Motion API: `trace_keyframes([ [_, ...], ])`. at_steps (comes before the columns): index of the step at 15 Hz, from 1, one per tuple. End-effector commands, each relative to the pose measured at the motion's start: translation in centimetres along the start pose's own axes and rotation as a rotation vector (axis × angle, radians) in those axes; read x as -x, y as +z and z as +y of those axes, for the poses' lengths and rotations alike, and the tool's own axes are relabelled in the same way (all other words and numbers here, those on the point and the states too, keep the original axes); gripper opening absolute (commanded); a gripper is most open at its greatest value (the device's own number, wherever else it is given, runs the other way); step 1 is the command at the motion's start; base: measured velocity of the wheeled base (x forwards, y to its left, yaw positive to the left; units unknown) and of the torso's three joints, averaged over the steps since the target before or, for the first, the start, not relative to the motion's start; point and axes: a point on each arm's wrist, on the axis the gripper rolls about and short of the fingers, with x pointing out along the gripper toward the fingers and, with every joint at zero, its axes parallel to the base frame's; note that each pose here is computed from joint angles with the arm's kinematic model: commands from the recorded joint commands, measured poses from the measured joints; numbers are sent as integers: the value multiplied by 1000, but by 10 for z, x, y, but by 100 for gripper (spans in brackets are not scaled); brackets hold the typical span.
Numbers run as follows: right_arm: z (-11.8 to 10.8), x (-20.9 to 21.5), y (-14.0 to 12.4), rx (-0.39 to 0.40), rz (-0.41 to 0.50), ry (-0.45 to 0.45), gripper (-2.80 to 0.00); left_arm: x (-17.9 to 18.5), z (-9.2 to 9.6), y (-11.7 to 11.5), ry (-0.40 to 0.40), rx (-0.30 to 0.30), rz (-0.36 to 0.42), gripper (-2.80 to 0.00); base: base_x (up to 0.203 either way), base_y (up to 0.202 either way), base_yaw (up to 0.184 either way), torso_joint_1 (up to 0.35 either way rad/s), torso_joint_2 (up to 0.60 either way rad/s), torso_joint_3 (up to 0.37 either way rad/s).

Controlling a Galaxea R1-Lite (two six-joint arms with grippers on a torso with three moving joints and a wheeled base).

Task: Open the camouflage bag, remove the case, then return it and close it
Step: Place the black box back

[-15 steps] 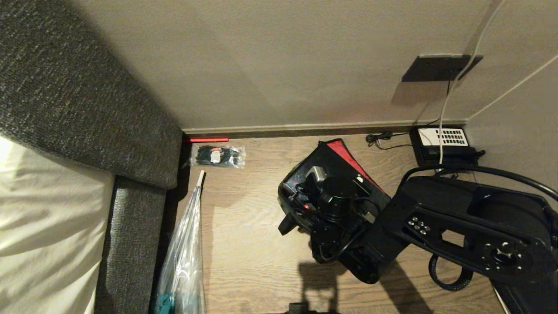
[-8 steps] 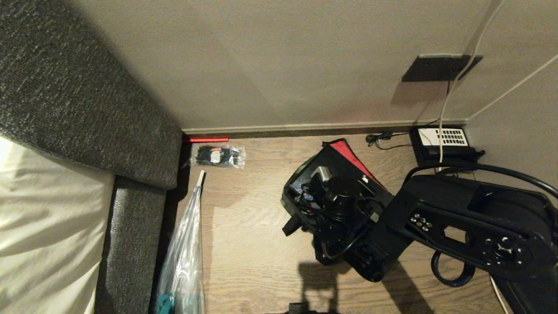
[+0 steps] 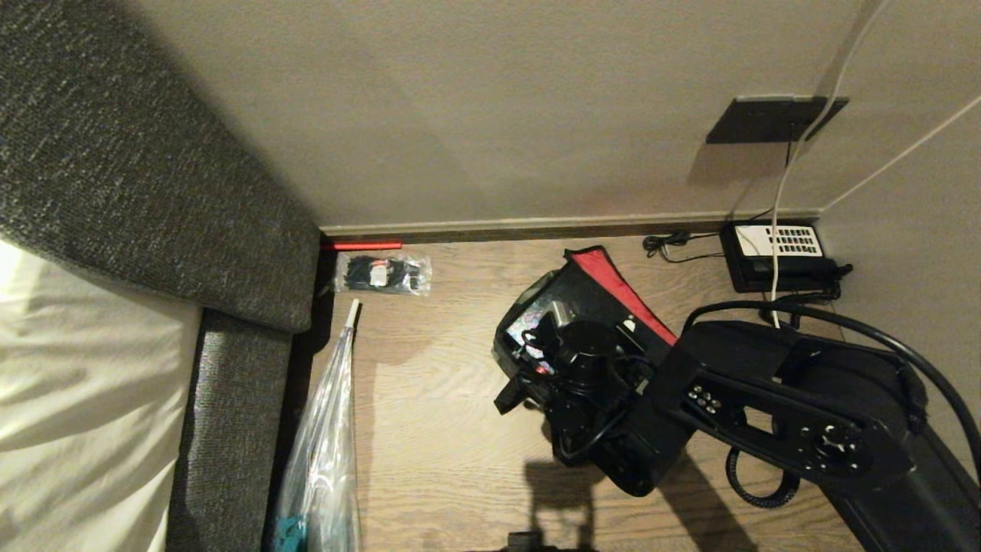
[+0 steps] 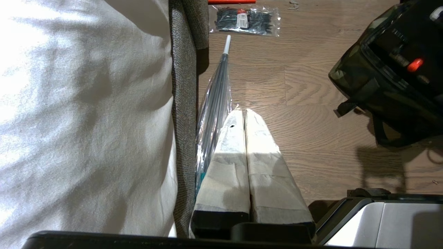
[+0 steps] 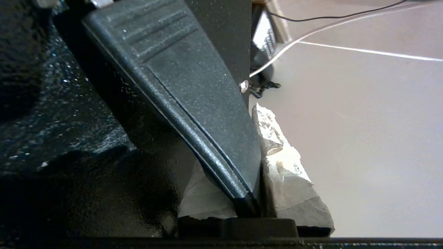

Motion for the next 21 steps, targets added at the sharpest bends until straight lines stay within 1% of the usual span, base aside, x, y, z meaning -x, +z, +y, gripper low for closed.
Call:
trace_keyframes([
  [1,17,0,-6,25,8,2,-280,0,0,0,1,0,0,-280,0,0,0,0,0,0],
  [4,30,-1,-11,41,13,7,-280,0,0,0,1,0,0,-280,0,0,0,0,0,0],
  [6,41,-2,-14,26,14,8,-280,0,0,0,1,0,0,-280,0,0,0,0,0,0],
  [9,45,-6,-5,2,10,0,-280,0,0,0,1,0,1,-280,0,0,0,0,0,0],
  [12,53,-8,-2,-6,9,-4,-280,0,0,0,1,0,0,-280,0,0,0,0,0,0],
  [21,75,-14,-9,19,21,-2,-280,0,0,0,1,0,0,-280,0,0,0,0,0,0],
])
